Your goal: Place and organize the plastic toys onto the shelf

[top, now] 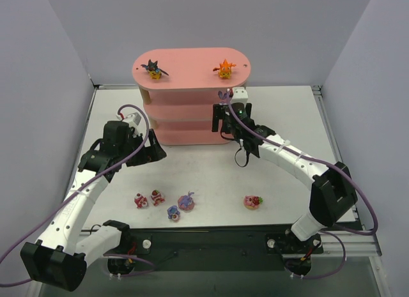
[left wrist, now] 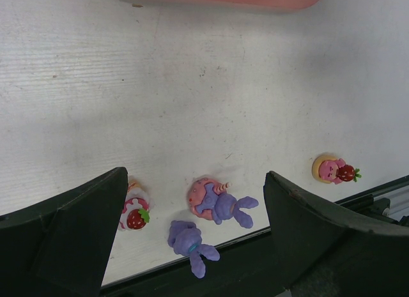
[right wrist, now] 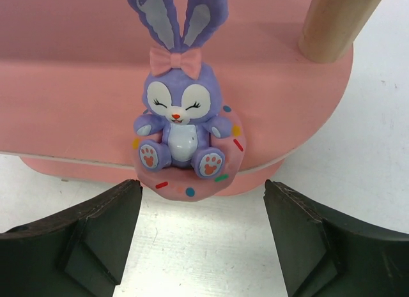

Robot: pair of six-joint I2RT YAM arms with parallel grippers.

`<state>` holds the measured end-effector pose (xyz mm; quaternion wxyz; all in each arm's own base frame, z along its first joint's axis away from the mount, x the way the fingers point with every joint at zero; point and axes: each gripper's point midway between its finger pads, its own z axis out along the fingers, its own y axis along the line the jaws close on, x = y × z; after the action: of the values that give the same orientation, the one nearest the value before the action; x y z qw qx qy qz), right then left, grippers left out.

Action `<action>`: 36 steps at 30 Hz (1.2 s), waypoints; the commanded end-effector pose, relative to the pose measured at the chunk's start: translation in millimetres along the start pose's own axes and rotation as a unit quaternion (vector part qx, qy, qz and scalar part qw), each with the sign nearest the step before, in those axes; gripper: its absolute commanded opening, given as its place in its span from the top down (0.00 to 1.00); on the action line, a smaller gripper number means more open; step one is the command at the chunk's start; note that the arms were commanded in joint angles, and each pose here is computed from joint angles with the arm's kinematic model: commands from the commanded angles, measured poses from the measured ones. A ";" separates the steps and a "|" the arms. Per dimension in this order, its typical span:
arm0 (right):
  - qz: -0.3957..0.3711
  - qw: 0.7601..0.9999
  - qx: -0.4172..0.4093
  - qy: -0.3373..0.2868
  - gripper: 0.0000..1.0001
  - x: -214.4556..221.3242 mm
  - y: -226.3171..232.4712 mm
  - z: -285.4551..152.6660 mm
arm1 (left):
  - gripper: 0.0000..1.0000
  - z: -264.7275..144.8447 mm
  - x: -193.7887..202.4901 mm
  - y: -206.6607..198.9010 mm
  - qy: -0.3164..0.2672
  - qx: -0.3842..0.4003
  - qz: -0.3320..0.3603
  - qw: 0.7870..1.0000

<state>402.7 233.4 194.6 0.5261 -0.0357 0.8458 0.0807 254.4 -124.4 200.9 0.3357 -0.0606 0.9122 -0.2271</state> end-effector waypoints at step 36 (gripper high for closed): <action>0.034 0.999 -0.008 -0.035 0.24 -25.4 -5.7 -14.8 | 0.03 -1.3 -13.3 -4.1 -0.023 0.014 0.010 1.000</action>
<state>407.3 227.6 204.2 0.5323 -0.0142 0.8416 0.0902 256.1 -121.8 199.6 0.3356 -0.0615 0.9130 -0.2236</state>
